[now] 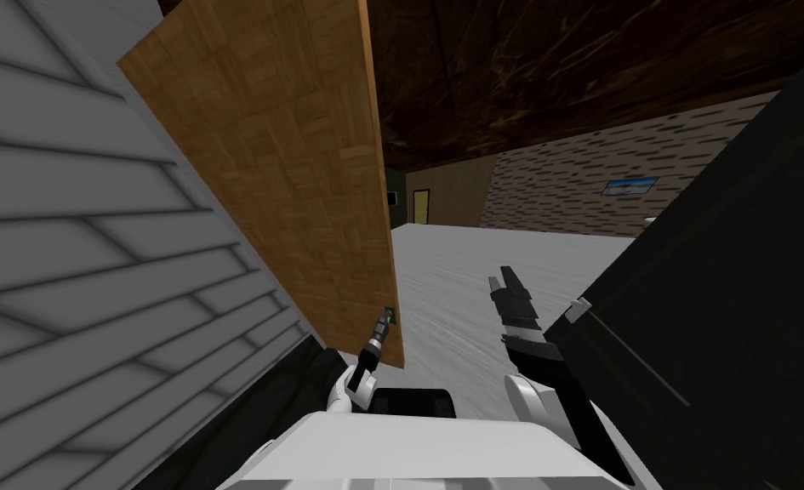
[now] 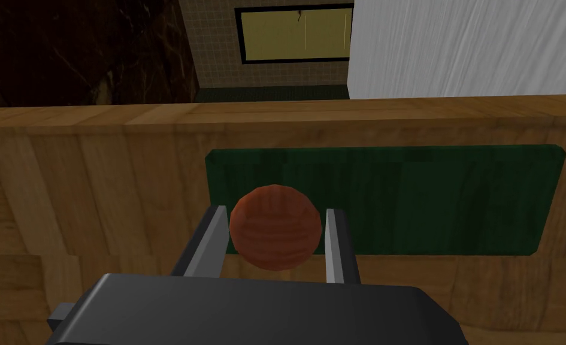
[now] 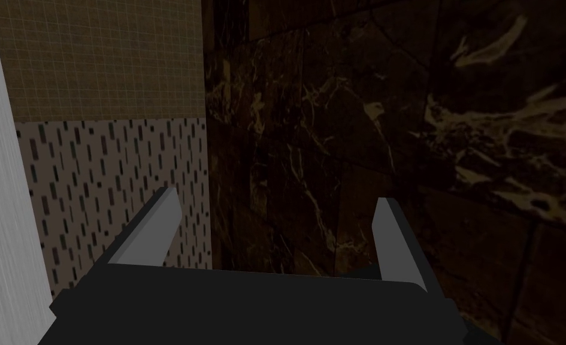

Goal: Push the door open

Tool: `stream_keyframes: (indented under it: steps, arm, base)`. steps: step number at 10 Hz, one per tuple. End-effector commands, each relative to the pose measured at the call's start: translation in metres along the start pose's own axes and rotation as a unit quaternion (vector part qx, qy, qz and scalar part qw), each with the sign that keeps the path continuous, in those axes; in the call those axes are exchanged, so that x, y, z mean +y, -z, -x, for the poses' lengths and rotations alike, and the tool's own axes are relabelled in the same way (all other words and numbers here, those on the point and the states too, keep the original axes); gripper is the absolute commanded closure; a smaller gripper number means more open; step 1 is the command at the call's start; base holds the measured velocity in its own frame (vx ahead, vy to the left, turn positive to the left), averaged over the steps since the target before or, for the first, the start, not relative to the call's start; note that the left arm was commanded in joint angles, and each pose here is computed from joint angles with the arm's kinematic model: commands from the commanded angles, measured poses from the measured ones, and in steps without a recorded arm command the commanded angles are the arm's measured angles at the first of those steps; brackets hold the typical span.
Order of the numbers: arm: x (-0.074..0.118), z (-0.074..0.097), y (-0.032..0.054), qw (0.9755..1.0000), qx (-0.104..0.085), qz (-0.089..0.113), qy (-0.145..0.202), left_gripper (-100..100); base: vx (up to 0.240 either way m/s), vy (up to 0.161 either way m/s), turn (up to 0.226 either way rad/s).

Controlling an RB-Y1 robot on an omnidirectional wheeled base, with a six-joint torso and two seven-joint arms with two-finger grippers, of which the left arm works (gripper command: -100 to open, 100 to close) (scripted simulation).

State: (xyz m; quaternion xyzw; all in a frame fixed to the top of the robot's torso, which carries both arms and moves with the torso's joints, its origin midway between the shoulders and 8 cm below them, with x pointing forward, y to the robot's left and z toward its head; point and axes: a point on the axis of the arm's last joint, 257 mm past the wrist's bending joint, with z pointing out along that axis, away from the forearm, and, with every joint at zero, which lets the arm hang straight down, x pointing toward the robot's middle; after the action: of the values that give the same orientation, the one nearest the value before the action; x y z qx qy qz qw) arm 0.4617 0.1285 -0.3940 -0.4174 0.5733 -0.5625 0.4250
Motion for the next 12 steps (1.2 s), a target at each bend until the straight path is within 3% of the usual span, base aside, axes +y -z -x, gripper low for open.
stream_keyframes:
  steps: [1,3,4,5,7,8,12]
  arm:
    - [0.001,0.021,0.0023,0.9998,-0.018,-0.001,-0.004,100]
    - [0.001,0.038,0.0034,0.9993,-0.038,-0.001,-0.005,100]
    - [0.001,0.038,0.0034,0.9993,-0.038,-0.001,-0.005,100]
    - [0.0,0.051,0.0046,0.9986,-0.053,-0.001,-0.005,100]
    - [0.0,0.056,0.0051,0.9983,-0.059,-0.001,-0.005,100]
    - [0.002,0.055,0.0042,0.9982,-0.059,0.0,-0.004,-100]
    - [0.0,0.055,0.0014,0.998,-0.064,-0.001,0.003,-100]
  base:
    - [0.137,-0.081,0.032]
    - [0.168,-0.116,0.094]
    - [0.122,-0.081,0.039]
    - [0.141,-0.111,0.059]
    - [0.146,-0.091,0.082]
    - [-0.1,-0.049,0.074]
    - [-0.214,-0.058,0.063]
